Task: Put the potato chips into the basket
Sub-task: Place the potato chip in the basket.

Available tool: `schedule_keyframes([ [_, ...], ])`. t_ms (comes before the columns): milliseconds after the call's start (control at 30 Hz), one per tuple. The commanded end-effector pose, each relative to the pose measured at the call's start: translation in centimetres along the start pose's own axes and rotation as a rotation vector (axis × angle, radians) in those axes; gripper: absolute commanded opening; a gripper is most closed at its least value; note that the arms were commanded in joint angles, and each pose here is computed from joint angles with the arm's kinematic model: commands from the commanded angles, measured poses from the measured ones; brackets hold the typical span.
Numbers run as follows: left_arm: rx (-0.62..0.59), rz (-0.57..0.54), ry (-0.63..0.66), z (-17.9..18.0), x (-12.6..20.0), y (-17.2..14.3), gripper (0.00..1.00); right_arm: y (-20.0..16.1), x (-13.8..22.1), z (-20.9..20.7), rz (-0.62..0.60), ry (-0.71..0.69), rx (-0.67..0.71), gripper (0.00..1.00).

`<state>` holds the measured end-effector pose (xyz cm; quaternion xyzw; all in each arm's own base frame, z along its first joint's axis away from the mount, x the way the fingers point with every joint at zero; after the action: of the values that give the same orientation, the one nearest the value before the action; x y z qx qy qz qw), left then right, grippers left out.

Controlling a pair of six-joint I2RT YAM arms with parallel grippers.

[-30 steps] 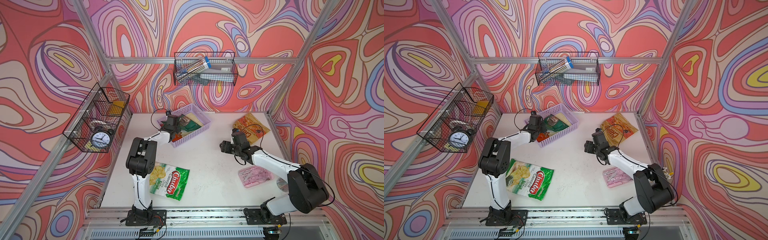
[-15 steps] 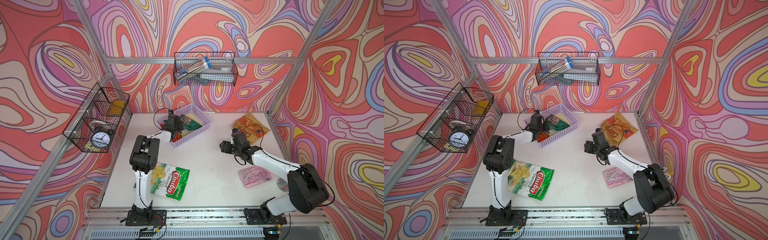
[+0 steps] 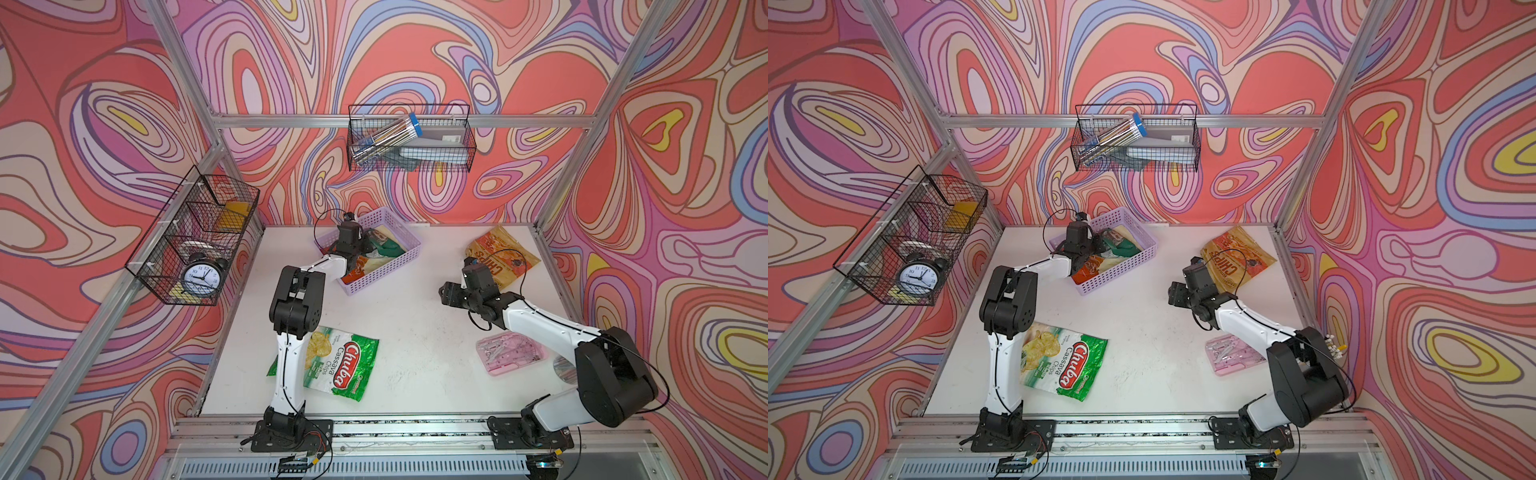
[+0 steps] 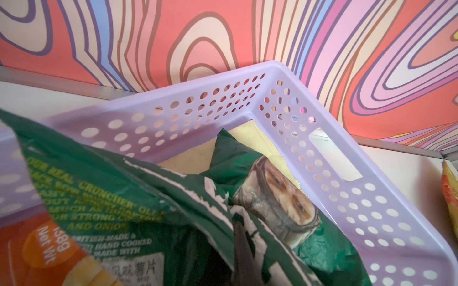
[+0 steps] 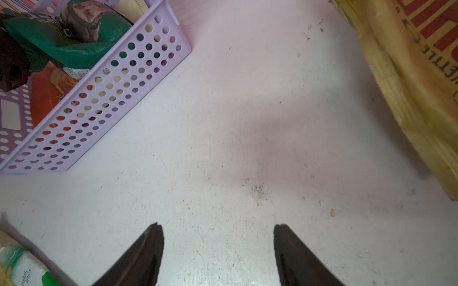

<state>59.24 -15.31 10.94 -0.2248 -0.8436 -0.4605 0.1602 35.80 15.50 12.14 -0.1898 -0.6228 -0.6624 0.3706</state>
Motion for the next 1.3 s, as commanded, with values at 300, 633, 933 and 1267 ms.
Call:
schedule_keyframes([
  [300,-0.056,-0.002,0.207,2.9,8.4,0.0,0.61,1.0,-0.7,1.5,-0.002,0.042,0.027,0.72],
  [633,-0.314,-0.113,0.177,-4.9,10.5,3.4,0.60,0.8,-0.9,1.9,0.000,0.051,0.029,0.72],
  [933,-0.327,0.072,0.237,-2.7,2.5,-1.1,0.55,0.3,0.1,1.9,-0.004,0.042,0.024,0.72],
  [1267,-0.182,0.186,0.347,4.1,3.9,-4.9,0.58,-0.2,-0.6,1.9,0.012,0.042,0.021,0.72],
])
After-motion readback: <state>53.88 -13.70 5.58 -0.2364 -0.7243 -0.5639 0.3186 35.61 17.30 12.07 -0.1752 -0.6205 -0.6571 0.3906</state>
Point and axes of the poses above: each gripper's point midway between its finger pads, its own x axis back along the fingers, its own z axis along the line the jaws close on, y = z × x, the point moved 2 cm from there along x, back along the fingers, and after that the axes turned 14 degrees about x, right-handed, at the moved point
